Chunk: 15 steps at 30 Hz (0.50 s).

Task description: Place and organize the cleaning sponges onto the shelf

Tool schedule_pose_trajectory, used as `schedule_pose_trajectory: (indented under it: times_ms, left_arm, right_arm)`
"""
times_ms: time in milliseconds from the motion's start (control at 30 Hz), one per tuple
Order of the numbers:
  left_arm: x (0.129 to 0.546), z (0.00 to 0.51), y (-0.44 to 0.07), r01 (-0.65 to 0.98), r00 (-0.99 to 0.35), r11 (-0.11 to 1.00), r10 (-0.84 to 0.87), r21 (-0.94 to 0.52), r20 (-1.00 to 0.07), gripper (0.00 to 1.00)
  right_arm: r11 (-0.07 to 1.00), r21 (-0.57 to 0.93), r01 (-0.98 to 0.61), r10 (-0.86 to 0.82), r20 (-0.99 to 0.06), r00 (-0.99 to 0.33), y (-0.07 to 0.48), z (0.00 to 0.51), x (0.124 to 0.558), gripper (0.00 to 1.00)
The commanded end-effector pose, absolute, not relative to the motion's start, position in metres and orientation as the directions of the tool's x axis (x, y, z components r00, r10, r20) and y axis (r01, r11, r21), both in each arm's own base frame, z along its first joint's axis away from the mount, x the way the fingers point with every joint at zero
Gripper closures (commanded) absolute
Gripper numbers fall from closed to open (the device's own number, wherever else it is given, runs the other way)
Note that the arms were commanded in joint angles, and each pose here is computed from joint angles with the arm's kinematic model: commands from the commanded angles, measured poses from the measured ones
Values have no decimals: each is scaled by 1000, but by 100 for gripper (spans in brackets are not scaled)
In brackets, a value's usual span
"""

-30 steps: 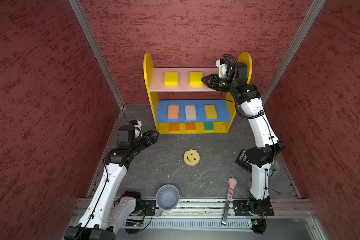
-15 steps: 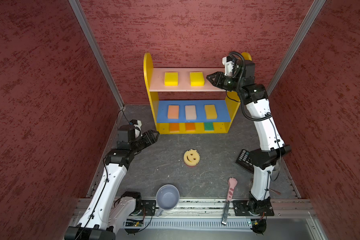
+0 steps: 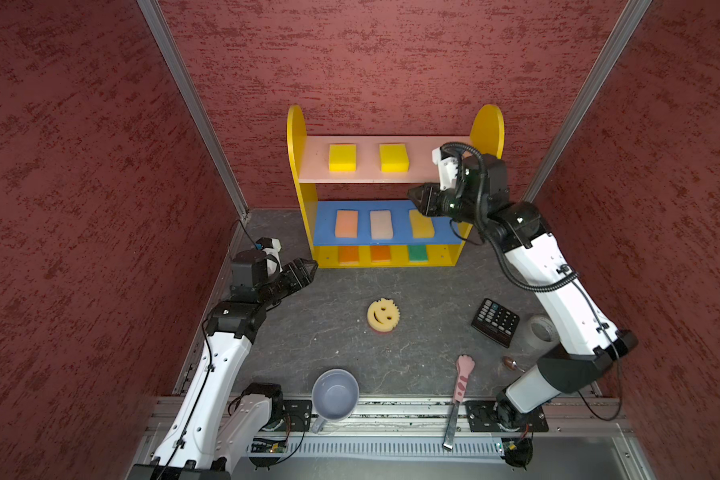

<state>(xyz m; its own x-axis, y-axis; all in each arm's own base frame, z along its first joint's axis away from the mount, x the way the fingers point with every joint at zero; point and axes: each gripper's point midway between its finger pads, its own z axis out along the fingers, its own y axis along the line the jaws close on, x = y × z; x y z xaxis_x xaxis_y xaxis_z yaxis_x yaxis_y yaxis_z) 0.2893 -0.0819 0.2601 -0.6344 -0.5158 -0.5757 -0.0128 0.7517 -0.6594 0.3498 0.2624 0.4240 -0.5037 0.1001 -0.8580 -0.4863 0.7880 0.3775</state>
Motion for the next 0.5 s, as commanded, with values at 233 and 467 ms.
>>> schedule_pose_trajectory:
  times_ms: [233, 467]
  left_arm:
    - [298, 278, -77, -5, -595, 751, -532, -660, -602, 22]
    - [306, 263, -81, -19, -613, 723, -554, -690, -563, 22]
  right_arm:
    - [879, 382, -284, 147, -784, -603, 235, 221, 284, 52]
    - [842, 507, -183, 191, -598, -778, 243, 121, 252, 49]
